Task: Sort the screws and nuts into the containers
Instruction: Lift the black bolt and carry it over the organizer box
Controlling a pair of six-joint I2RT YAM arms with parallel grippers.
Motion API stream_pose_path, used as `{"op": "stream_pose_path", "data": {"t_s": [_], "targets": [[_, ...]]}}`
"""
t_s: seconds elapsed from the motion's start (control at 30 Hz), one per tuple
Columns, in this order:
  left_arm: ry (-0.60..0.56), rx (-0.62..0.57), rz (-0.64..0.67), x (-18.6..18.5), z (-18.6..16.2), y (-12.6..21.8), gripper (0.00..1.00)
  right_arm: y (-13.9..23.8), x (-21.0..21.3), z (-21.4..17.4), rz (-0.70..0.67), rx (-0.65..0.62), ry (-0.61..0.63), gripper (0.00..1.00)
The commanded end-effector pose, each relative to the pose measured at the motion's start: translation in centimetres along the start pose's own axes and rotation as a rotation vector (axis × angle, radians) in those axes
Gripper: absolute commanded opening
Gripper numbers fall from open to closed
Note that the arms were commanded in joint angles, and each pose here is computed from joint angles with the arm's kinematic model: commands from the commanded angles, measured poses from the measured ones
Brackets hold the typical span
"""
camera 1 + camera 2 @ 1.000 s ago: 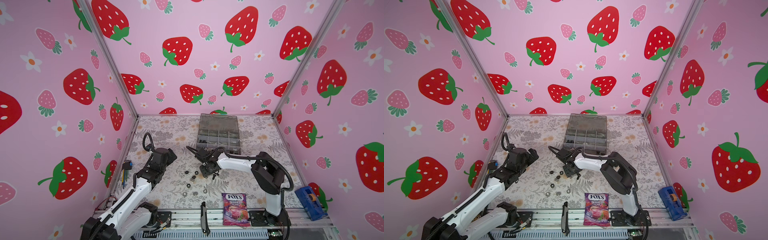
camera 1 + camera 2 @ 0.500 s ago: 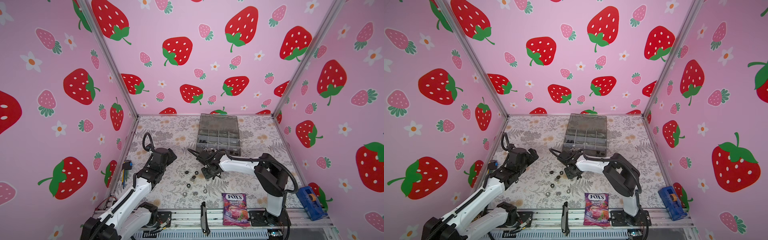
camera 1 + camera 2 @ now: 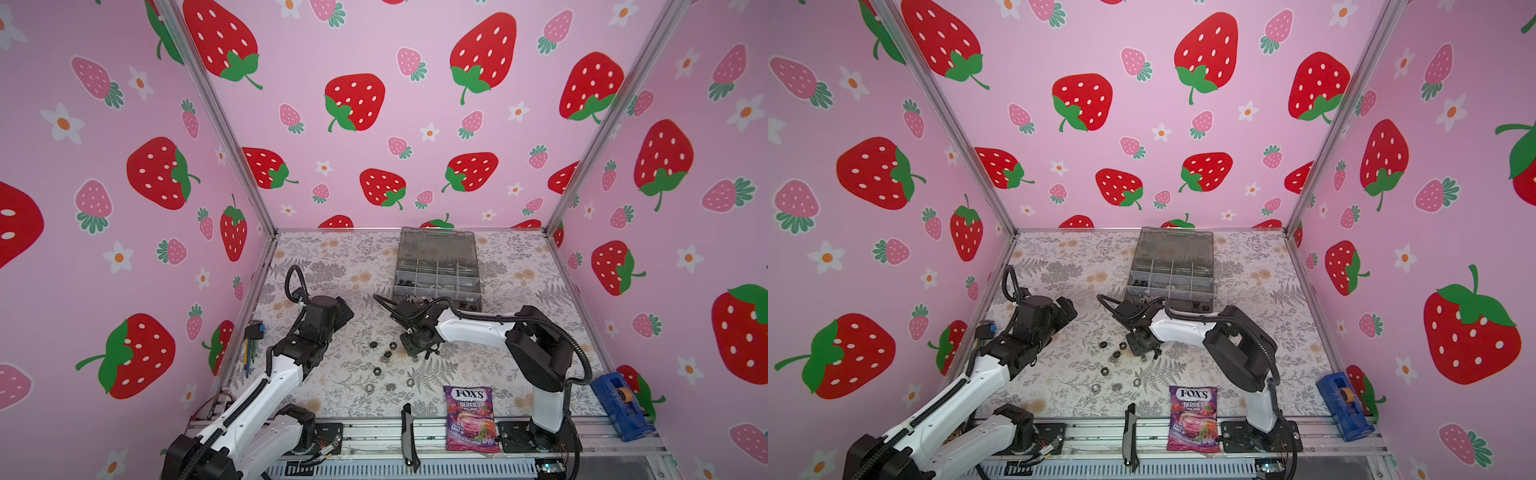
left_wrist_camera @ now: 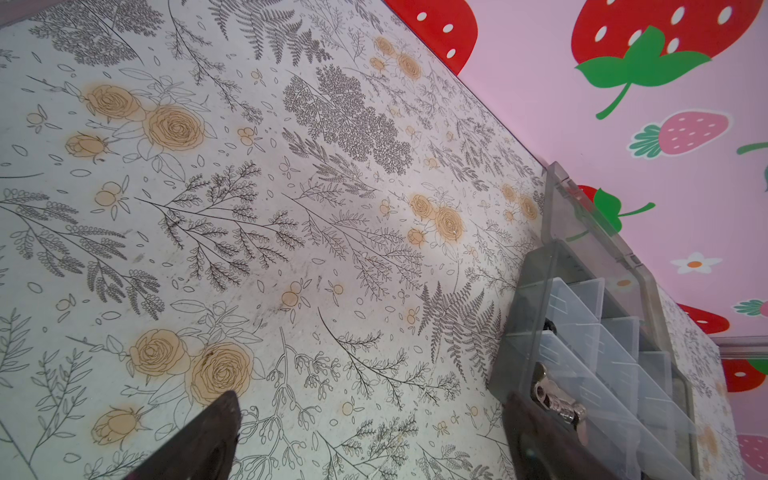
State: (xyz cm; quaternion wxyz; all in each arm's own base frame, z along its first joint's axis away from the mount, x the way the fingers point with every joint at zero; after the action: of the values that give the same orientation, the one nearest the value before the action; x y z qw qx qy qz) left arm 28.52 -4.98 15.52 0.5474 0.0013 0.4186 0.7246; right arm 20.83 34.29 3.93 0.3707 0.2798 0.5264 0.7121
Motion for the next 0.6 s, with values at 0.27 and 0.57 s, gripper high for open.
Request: {"op": "stream_pose_path", "data": {"t_s": [0.27, 0.57], "targets": [[0.007, -0.016, 0.039, 0.9, 0.3, 0.3, 0.99, 4.5, -2.2, 3.5, 0.008, -0.135, -0.075, 0.00], [0.000, -0.017, 0.031, 0.5, 0.5, 0.3, 0.99, 8.8, -11.0, 6.3, -0.031, -0.266, -0.254, 0.00]]}}
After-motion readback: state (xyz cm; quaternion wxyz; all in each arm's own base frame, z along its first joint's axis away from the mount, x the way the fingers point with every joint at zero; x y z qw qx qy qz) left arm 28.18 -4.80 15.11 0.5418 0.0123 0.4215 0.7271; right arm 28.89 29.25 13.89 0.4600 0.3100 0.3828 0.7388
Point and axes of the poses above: each gripper's point midway between its finger pads, its own y axis back along the fingers, its own x axis along the line the jaws close on, z = x × y, the point moved 2 cm from there along y, back along the fingers
